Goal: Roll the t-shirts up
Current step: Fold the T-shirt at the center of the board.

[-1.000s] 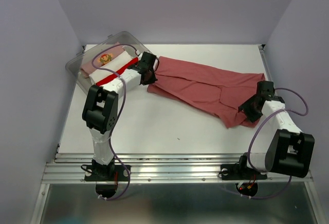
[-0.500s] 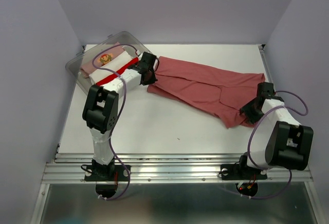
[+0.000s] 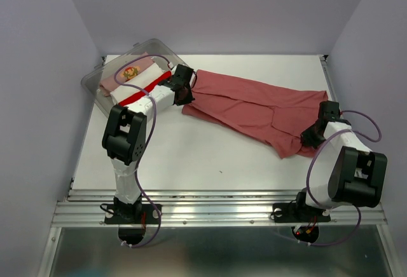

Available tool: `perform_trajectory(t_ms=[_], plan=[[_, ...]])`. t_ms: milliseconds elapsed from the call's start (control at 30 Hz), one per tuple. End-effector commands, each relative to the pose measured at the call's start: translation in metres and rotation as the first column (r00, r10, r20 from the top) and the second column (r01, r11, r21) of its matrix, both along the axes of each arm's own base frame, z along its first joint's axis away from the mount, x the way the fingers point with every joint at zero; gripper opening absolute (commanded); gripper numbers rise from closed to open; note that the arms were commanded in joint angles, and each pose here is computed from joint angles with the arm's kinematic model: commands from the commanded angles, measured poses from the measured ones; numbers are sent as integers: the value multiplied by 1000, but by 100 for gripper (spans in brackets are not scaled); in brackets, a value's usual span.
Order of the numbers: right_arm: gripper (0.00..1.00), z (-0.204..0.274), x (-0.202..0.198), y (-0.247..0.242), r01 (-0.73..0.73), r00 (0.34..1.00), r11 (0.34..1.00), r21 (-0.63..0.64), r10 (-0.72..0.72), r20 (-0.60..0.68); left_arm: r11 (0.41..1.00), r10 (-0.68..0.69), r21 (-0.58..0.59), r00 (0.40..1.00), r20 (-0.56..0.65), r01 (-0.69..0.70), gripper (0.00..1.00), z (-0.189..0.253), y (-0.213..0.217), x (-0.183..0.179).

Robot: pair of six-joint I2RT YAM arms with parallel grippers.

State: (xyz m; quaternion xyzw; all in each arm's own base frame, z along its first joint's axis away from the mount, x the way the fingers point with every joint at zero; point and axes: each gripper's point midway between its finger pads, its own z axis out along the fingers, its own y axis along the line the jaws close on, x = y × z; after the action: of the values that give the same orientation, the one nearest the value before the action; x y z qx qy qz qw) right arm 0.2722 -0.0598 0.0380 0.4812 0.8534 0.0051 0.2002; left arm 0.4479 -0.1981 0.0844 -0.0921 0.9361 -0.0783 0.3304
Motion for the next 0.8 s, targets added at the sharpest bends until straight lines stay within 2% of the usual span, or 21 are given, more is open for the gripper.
perform_trajectory(t_ms=[0, 433, 767], plan=[[1, 14, 11, -10, 25, 997, 999, -42, -22, 73, 1000, 1, 2, 998, 56, -1, 0, 26, 1, 12], [1, 91, 39, -31, 111, 964, 987, -114, -79, 255, 1000, 9, 12, 997, 83, -10, 0, 46, 3, 32], [1, 128, 63, -47, 147, 941, 975, -168, -85, 327, 1000, -1, 23, 996, 87, -1, 0, 46, -2, 47]])
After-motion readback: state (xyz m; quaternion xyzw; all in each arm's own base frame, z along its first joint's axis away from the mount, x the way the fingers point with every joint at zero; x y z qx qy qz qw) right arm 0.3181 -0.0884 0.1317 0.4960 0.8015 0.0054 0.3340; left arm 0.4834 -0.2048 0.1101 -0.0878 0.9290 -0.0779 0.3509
